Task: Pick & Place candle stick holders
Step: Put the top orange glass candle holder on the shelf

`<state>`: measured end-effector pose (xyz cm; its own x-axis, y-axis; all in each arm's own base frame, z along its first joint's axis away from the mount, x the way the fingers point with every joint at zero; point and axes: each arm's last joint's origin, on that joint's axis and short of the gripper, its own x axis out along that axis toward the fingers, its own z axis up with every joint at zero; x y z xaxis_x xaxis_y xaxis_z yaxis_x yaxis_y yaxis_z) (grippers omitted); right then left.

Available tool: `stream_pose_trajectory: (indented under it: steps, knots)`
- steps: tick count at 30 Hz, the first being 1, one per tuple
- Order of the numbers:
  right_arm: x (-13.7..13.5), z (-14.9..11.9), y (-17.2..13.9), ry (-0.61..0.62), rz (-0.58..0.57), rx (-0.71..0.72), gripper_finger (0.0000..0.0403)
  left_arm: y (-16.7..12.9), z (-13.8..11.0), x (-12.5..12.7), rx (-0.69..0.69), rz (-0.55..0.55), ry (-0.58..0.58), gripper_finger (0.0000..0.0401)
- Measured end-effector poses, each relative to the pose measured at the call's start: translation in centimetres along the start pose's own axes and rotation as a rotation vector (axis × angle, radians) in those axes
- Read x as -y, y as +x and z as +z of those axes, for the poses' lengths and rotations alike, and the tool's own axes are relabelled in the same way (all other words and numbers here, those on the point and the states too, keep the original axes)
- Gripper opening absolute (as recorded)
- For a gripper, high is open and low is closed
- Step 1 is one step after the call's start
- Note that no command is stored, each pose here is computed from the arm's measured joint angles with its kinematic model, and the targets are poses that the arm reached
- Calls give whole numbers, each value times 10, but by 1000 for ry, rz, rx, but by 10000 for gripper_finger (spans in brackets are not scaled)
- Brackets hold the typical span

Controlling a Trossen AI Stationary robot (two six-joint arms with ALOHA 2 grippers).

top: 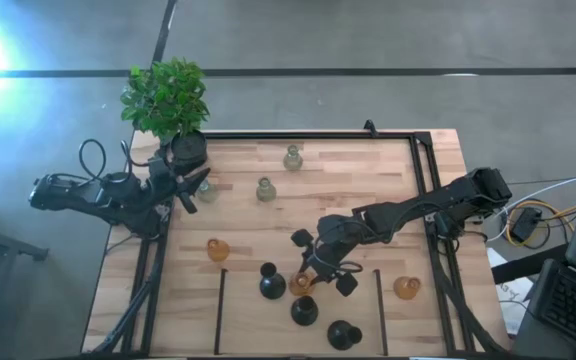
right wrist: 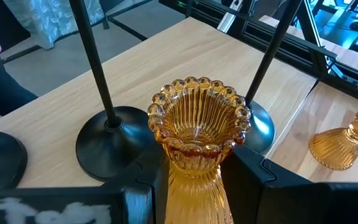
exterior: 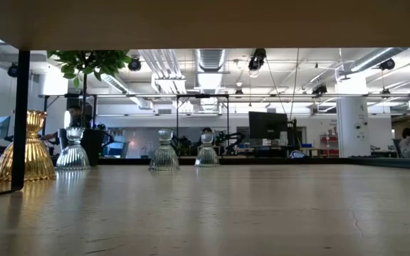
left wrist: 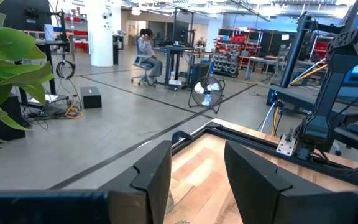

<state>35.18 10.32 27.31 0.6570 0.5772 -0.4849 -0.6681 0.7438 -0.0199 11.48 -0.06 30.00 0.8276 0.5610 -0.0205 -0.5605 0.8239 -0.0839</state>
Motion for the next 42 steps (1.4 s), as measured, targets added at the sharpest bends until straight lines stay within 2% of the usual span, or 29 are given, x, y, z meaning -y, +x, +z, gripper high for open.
stream_pose_trajectory:
  steps: [11,32,42]
  knots:
    - [9,-1,-4,36,-14,12,107,0,0,0,0,0,0,154]
    - [8,0,-3,50,14,26,106,0,0,0,0,0,0,154]
    - [6,-8,-1,59,17,7,106,0,0,0,0,0,0,154]
